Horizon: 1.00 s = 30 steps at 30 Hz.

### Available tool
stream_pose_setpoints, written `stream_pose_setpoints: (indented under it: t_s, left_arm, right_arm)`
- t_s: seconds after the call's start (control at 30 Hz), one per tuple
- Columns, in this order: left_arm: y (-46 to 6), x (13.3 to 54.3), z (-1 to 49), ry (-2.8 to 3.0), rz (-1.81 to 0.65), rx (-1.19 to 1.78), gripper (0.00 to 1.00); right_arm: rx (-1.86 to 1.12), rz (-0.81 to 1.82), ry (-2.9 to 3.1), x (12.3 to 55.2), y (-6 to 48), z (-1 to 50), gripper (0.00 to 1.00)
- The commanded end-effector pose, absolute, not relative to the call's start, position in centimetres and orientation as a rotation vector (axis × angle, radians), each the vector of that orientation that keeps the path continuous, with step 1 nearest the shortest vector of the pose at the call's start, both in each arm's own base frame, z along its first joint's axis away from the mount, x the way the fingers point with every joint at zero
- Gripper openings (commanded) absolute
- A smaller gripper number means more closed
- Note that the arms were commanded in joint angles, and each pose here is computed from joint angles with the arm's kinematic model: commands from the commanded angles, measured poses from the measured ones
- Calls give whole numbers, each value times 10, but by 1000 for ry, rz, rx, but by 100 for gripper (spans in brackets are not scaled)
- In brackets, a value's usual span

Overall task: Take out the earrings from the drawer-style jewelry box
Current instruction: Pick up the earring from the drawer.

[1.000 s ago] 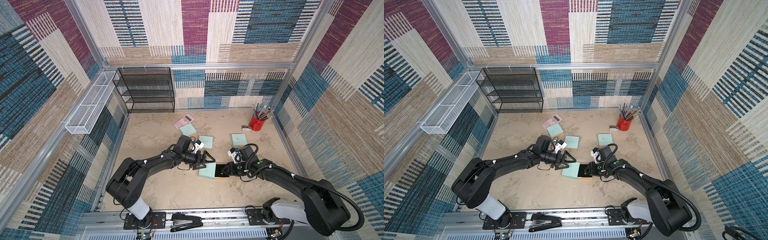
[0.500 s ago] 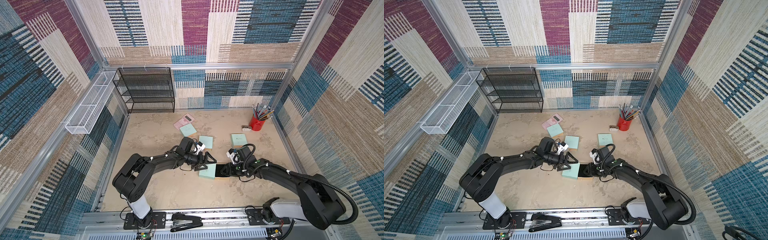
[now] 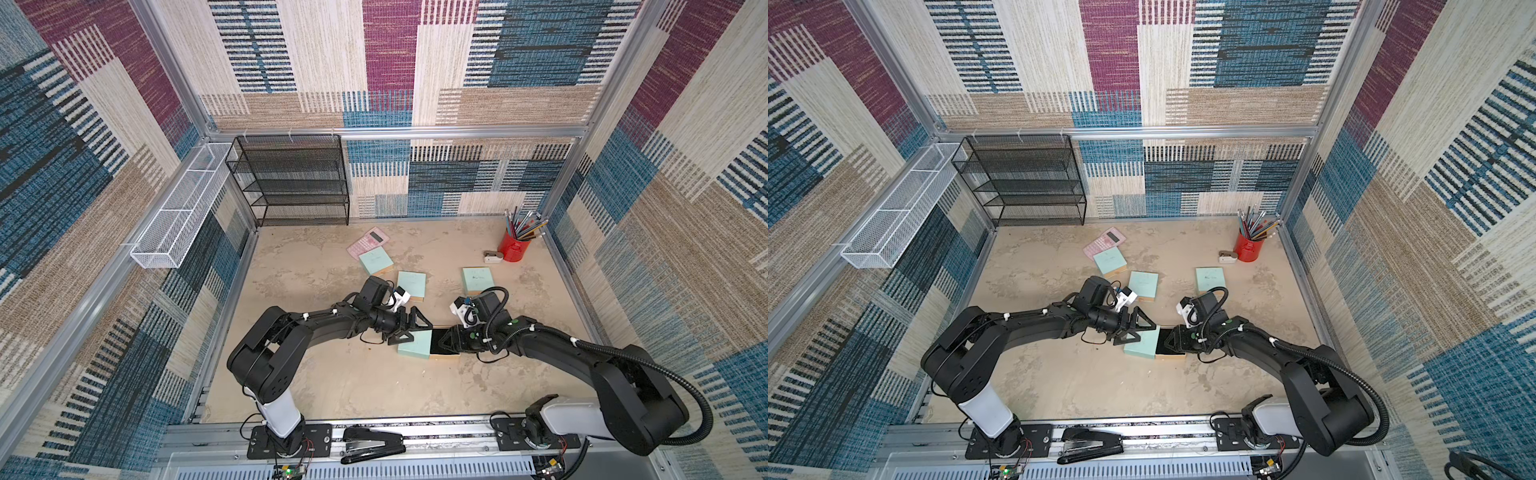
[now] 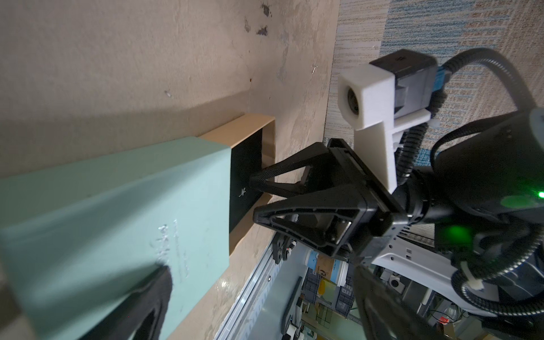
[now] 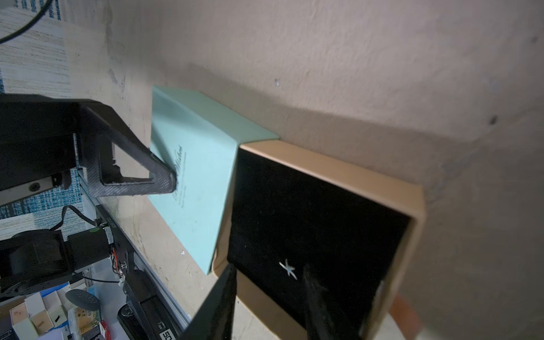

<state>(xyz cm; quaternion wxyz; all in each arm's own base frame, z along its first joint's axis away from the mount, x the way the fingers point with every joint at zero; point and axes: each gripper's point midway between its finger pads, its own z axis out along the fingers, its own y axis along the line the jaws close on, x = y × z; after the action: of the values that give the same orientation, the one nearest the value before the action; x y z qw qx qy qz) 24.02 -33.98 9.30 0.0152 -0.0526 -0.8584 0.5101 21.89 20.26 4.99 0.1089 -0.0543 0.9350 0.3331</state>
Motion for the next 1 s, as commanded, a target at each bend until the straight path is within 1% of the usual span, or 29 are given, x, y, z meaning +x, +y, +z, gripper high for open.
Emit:
stream_pose_setpoints:
  t_s: [0.0, 0.47, 0.57, 0.77, 0.97]
  left_arm:
    - [-338, 239, 88, -2686, 1560, -176, 96]
    - [-339, 238, 85, -2683, 1554, -172, 96]
    - [-339, 238, 85, -2682, 1555, -171, 96]
    - [-339, 238, 86, -2682, 1558, -174, 95]
    - [-339, 238, 85, -2680, 1554, -169, 95]
  right_arm:
    - [-195, 983, 2742, 219, 204, 51, 40]
    - [-212, 1062, 2736, 214, 212, 52, 37]
    - [-212, 1075, 2733, 214, 213, 52, 34]
    - [-212, 1088, 2722, 214, 214, 54, 33]
    - [-200, 1057, 2734, 215, 211, 50, 27]
